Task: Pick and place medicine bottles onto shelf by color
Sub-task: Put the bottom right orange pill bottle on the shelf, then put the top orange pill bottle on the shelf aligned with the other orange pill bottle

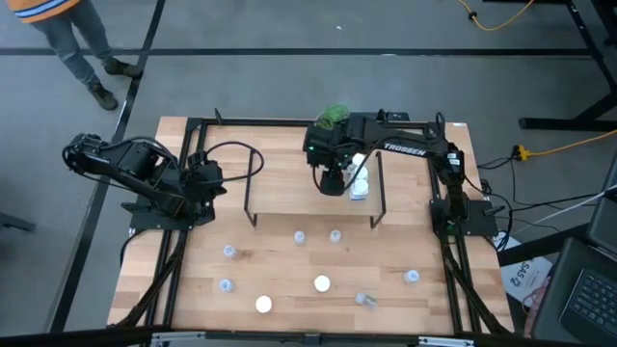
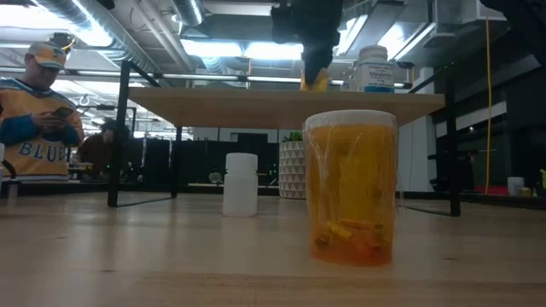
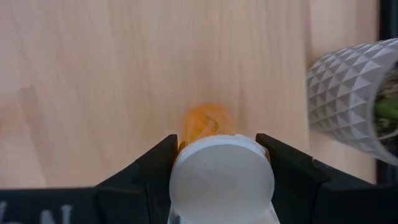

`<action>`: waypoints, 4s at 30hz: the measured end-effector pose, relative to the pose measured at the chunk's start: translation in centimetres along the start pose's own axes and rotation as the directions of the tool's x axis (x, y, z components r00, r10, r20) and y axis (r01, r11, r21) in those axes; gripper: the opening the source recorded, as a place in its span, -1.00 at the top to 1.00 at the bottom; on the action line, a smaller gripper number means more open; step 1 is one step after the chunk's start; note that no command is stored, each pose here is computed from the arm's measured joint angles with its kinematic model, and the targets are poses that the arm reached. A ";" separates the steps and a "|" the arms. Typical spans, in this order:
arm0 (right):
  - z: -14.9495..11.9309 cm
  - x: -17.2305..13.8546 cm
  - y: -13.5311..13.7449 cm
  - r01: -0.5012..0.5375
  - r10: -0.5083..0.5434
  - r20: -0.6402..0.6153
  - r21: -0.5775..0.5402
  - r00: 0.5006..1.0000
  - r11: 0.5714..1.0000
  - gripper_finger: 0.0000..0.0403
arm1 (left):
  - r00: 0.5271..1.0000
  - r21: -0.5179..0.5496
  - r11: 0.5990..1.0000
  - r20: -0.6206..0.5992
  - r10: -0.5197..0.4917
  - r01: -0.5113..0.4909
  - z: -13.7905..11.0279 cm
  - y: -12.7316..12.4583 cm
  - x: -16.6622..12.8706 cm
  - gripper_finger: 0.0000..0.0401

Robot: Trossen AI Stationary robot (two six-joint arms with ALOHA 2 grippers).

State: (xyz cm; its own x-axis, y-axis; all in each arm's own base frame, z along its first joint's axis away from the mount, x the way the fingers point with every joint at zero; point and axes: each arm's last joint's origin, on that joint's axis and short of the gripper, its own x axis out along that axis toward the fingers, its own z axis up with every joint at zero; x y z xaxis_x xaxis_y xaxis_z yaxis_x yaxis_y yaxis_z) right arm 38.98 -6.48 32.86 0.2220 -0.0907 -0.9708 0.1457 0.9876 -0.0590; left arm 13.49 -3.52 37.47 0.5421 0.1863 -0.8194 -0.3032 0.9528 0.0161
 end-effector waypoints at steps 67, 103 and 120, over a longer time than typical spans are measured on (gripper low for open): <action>-8.4 5.5 27.6 -0.298 0.358 0.279 -0.235 0.891 0.925 -0.27 | 1.000 -0.003 1.000 -0.001 0.000 0.000 0.0 0.0 0.0 1.00; -8.6 12.1 26.9 -0.215 0.308 0.253 -0.337 0.917 0.917 -0.47 | 1.000 -0.004 1.000 -0.001 0.000 0.000 0.0 0.0 0.0 1.00; -8.7 13.9 27.3 -0.191 0.277 0.229 -0.335 0.933 0.923 -0.47 | 1.000 -0.004 1.000 0.000 0.001 -0.001 0.0 0.0 0.0 1.00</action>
State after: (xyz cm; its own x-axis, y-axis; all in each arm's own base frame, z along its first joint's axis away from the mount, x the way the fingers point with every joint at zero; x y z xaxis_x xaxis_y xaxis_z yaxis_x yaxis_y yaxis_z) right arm 37.61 20.32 15.77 0.4686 0.1591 -0.8690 -0.2308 0.9715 0.0534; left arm 13.50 -3.52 37.45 0.5418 0.1870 -0.8194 -0.3070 0.9516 0.0142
